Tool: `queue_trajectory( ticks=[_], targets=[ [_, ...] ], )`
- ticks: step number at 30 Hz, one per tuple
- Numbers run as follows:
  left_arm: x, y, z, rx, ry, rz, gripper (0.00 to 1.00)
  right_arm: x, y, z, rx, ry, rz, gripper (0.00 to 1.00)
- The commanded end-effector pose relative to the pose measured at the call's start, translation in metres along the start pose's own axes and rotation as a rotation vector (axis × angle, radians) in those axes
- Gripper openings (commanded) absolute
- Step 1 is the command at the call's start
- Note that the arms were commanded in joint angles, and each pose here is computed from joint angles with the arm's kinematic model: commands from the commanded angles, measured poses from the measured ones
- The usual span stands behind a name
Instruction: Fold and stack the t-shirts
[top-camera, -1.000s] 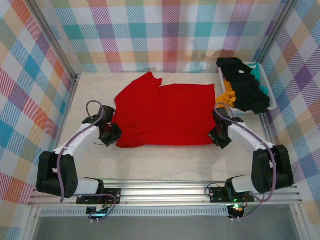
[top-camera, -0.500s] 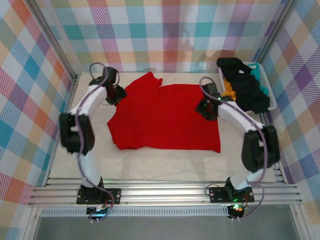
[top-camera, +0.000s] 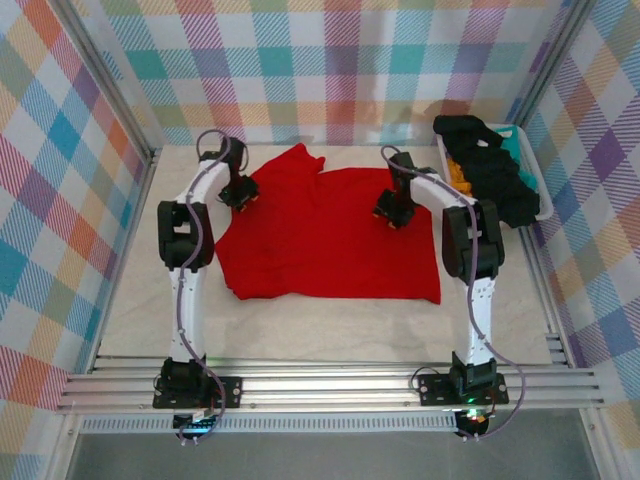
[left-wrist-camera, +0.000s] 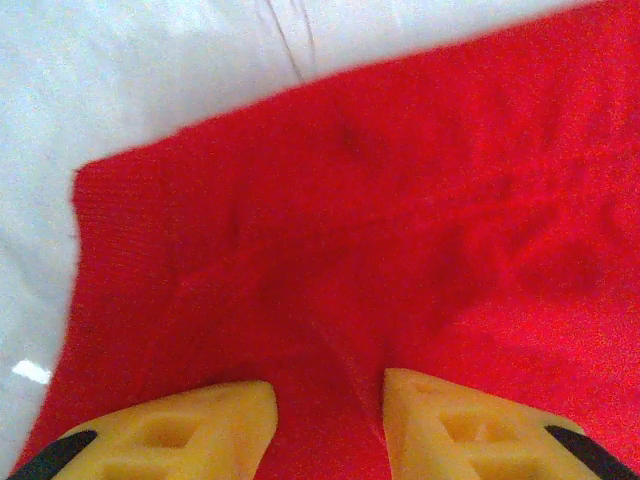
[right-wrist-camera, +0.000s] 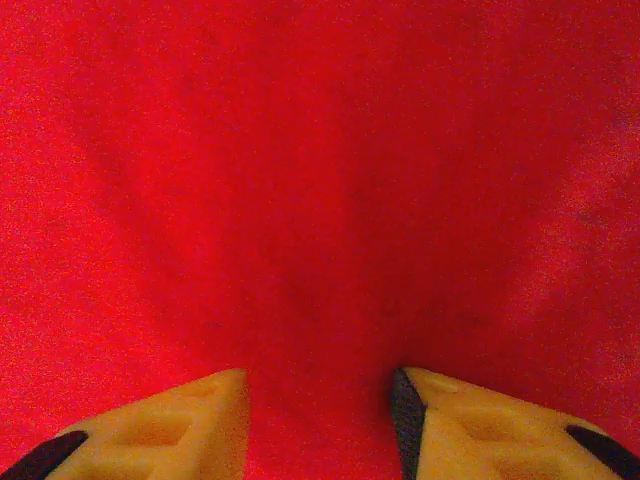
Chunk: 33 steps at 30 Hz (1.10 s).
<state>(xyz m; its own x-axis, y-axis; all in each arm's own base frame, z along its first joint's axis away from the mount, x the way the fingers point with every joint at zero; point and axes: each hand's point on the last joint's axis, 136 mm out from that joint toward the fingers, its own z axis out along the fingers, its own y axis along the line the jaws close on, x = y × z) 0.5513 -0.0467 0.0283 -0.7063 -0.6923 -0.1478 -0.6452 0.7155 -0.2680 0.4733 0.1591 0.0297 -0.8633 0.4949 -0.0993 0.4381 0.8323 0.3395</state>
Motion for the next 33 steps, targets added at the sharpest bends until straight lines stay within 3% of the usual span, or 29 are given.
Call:
queue_trajectory(
  ticks=[1, 5, 8, 11, 14, 17, 20, 22, 26, 28, 33],
  targets=[
    [-0.026, 0.053, 0.036, -0.097, 0.06, -0.075, 0.4, 0.019, 0.007, 0.027, -0.034, 0.134, 0.04, 0.43],
    [-0.064, 0.029, 0.013, 0.0, -0.049, 0.016, 0.46, 0.014, 0.05, 0.035, -0.213, 0.207, -0.008, 0.45],
    [-0.08, 0.008, -0.053, 0.036, -0.228, 0.084, 0.52, 0.007, 0.068, 0.018, -0.257, 0.176, -0.077, 0.47],
    [-0.057, 0.007, -0.125, 0.047, -0.323, 0.094, 0.57, -0.002, 0.071, -0.028, -0.282, 0.024, -0.14, 0.51],
    [-0.001, 0.055, -0.153, -0.033, -0.222, 0.003, 0.57, 0.01, 0.063, -0.075, -0.284, -0.078, -0.181, 0.54],
    [0.081, 0.108, -0.145, 0.024, -0.107, -0.112, 0.49, 0.053, 0.061, -0.096, -0.292, -0.078, -0.253, 0.53],
    [0.139, 0.165, -0.155, -0.018, -0.08, -0.156, 0.28, 0.106, 0.064, -0.094, -0.29, -0.013, -0.35, 0.49],
    [0.174, 0.18, -0.158, 0.004, -0.041, -0.17, 0.13, 0.131, 0.069, -0.088, -0.323, 0.033, -0.376, 0.48],
    [0.221, 0.195, -0.15, -0.053, 0.015, -0.081, 0.14, 0.156, 0.074, -0.078, -0.323, 0.068, -0.403, 0.47],
    [0.24, 0.201, -0.138, -0.073, 0.054, -0.08, 0.19, 0.159, 0.074, -0.074, -0.318, 0.085, -0.394, 0.47],
    [0.231, 0.219, -0.126, -0.177, -0.043, -0.042, 0.38, 0.174, 0.072, -0.062, -0.282, 0.154, -0.402, 0.46]
  ],
)
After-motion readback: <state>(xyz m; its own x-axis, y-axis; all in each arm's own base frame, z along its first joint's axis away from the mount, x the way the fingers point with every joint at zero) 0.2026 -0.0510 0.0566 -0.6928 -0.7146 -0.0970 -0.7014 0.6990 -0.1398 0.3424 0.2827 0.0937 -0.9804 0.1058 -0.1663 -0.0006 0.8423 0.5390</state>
